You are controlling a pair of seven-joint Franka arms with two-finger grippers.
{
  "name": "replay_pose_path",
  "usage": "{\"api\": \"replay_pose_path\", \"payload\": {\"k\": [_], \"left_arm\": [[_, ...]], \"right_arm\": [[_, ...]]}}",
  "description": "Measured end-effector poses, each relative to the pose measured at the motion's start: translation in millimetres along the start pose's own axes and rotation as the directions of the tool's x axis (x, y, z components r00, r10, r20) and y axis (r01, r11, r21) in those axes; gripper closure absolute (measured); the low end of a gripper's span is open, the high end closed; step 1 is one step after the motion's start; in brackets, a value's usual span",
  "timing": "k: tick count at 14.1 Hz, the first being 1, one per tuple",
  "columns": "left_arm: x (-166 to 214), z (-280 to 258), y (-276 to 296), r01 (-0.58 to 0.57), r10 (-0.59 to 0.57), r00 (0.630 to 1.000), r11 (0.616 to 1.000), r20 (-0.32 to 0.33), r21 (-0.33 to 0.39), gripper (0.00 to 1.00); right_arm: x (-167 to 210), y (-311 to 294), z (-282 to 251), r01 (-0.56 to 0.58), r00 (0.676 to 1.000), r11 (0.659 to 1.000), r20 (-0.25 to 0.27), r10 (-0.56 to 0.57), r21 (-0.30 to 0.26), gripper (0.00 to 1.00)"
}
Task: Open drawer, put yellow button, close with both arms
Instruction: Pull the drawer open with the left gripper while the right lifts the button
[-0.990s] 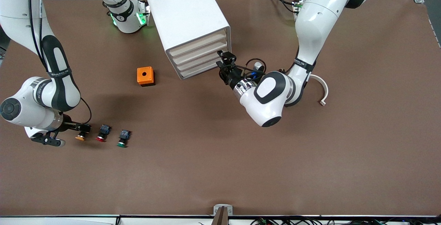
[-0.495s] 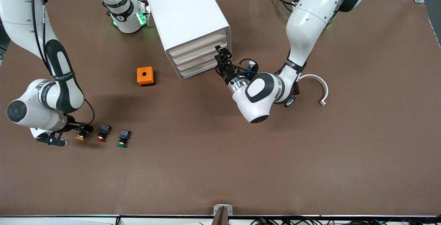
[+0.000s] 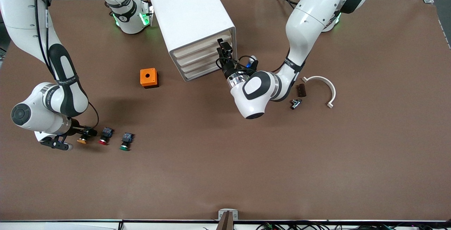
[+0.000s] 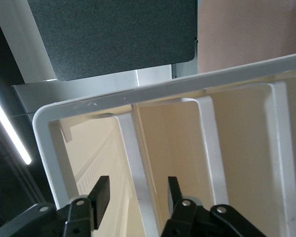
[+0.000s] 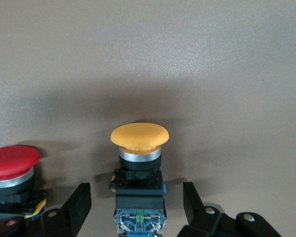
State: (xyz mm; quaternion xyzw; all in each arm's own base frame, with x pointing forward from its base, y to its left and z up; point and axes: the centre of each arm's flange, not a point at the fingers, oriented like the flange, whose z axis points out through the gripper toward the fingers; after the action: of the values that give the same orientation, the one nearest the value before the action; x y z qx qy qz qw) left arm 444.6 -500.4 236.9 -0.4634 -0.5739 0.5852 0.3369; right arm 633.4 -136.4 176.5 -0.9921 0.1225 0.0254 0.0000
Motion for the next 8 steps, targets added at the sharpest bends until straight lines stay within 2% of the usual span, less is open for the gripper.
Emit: {"api": "replay_pose_path", "payload": {"k": [2, 4, 5, 8], "left_arm": [[-2, 7, 0, 0.001, -0.001, 1.000, 1.000, -0.010, 0.004, 0.45], [-4, 14, 1, 0.002, -0.001, 1.000, 1.000, -0.021, 0.007, 0.45], [-5, 18, 1, 0.002, -0.002, 1.000, 1.000, -0.027, 0.009, 0.45], [-7, 29, 3, 0.006, -0.005, 0.999, 1.000, -0.034, 0.022, 0.48]], "right_arm": [[0, 0, 0, 0.000, 1.000, 1.000, -0.001, 0.000, 0.000, 0.31], [0, -1, 0, 0.001, 1.000, 1.000, -0.001, -0.001, 0.001, 0.55], [0, -2, 0, 0.001, 1.000, 1.000, -0.001, -0.001, 0.002, 0.59], [0, -2, 0, 0.002, 1.000, 1.000, -0.001, -0.002, 0.003, 0.59]]}}
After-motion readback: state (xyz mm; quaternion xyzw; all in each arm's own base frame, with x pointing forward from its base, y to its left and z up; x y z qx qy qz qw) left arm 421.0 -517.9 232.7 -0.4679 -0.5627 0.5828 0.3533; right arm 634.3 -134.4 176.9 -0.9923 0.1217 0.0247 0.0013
